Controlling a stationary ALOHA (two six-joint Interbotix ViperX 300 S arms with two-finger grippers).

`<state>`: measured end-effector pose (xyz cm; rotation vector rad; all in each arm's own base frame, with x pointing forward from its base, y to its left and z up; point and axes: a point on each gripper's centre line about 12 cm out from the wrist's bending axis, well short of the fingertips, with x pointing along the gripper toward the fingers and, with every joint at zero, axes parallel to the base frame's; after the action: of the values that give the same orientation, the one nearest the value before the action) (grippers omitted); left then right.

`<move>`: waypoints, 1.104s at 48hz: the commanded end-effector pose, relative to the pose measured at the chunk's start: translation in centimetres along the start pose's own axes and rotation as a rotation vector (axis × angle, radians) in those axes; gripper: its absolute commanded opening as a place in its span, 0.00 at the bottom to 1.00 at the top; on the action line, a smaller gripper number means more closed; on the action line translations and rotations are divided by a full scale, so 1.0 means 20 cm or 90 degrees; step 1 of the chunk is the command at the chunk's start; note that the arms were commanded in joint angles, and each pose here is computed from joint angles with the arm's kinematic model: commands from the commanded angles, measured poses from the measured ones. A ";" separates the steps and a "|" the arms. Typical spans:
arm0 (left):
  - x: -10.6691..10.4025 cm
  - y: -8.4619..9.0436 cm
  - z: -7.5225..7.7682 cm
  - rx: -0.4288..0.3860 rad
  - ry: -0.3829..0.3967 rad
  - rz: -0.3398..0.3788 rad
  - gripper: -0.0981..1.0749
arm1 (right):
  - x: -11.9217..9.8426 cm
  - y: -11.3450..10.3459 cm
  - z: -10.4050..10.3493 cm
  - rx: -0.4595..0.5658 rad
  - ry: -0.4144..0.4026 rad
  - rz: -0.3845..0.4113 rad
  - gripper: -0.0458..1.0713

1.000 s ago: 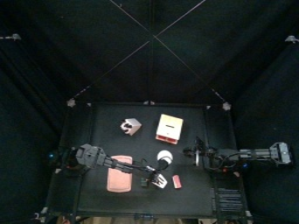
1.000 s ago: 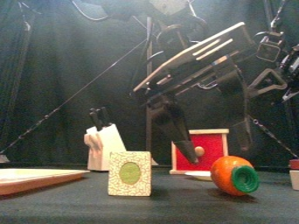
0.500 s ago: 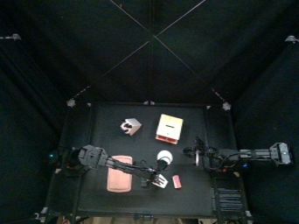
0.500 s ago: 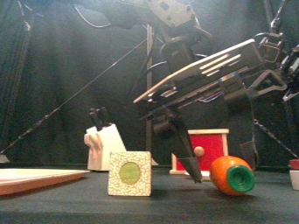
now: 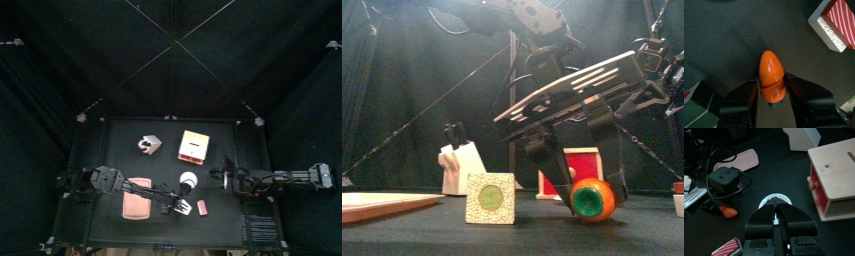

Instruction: Grab carrot

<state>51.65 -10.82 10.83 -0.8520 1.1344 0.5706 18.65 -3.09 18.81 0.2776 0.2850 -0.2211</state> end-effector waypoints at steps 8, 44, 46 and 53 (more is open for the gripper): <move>-0.23 -0.07 0.07 0.012 -0.039 -0.043 0.64 | 0.01 0.00 0.02 0.001 -0.008 -0.001 0.07; -0.40 -0.03 0.09 0.029 -0.059 -0.016 0.63 | 0.00 0.00 0.02 -0.003 -0.006 0.000 0.07; -0.41 -0.02 0.09 0.030 -0.060 -0.015 0.63 | 0.00 0.00 0.02 -0.003 -0.006 0.000 0.07; -0.43 -0.01 0.10 0.033 -0.068 -0.011 0.63 | 0.00 0.00 0.02 -0.005 -0.006 -0.001 0.07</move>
<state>49.90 -9.52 16.71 -0.7658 1.0909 0.5832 18.64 -3.11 18.84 0.2721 0.2838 -0.2203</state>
